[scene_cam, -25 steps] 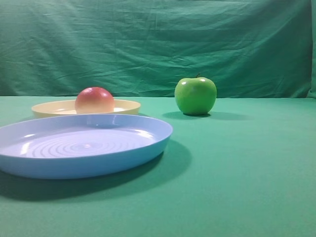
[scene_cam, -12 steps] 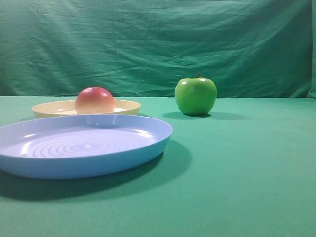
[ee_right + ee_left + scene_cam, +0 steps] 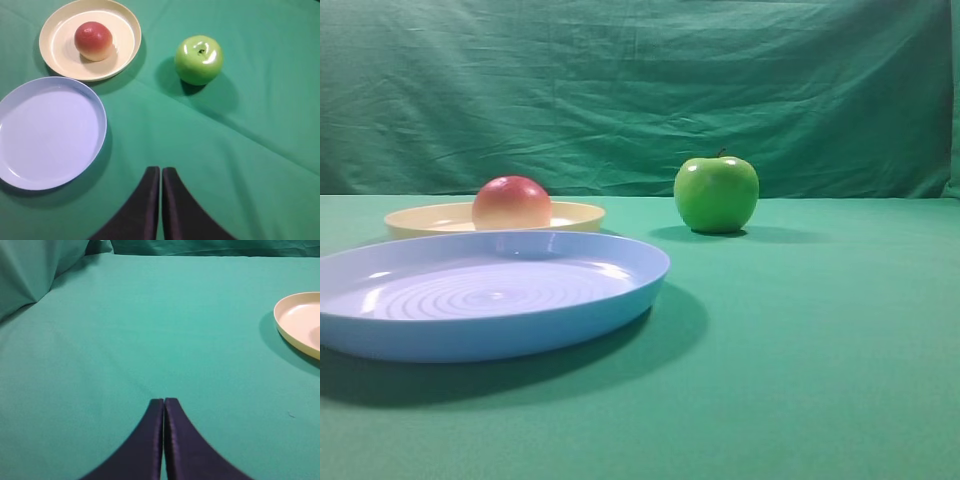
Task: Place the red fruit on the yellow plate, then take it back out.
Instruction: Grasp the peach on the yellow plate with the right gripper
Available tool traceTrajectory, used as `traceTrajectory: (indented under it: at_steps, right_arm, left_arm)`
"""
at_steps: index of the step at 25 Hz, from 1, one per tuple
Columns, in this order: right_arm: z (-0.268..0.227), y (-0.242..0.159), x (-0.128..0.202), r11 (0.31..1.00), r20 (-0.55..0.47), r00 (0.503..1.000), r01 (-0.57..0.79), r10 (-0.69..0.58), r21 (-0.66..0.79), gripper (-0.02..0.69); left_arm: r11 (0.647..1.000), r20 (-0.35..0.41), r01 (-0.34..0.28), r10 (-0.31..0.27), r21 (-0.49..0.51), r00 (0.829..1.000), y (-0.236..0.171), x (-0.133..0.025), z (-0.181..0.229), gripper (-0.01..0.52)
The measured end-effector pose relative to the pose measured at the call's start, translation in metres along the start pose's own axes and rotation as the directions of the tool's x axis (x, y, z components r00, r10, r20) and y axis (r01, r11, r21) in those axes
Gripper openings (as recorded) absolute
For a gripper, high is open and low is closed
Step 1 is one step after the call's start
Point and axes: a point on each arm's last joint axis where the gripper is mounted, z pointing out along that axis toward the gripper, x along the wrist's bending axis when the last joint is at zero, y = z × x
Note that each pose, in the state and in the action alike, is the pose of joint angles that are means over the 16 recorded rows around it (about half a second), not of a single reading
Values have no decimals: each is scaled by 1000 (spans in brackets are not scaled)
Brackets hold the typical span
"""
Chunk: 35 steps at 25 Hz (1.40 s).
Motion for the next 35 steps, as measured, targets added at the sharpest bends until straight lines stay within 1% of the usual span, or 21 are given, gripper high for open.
traceTrajectory:
  at_steps: [6,14,18,23,26,28,30,35]
  right_arm:
    - [56,25,5,999,-48,999,-17,18,34,0]
    - [117,49,5,998,-63,998,-28,24,-58,0]
    - [141,62,5,995,-62,998,1,-7,-96,0]
    - [173,82,10,990,-77,993,86,-94,-110,14]
    - [194,93,16,985,-102,983,143,-153,-102,58]
    - [209,100,20,980,-123,975,174,-185,-96,111]
    - [224,105,25,975,-147,966,200,-213,-93,181]
    - [260,111,38,966,-201,946,240,-255,-97,383]
  left_arm:
    - [1000,0,0,0,0,1000,0,0,0,0]
    - [1000,0,0,0,0,1000,0,0,0,0]
    - [1000,0,0,0,0,1000,0,0,0,0]
    - [1000,0,0,0,0,1000,0,0,0,0]
    - [1000,0,0,0,0,1000,0,0,0,0]
    - [1000,0,0,0,0,1000,0,0,0,0]
    - [1000,0,0,0,0,1000,0,0,0,0]
    - [1000,0,0,0,0,1000,0,0,0,0]
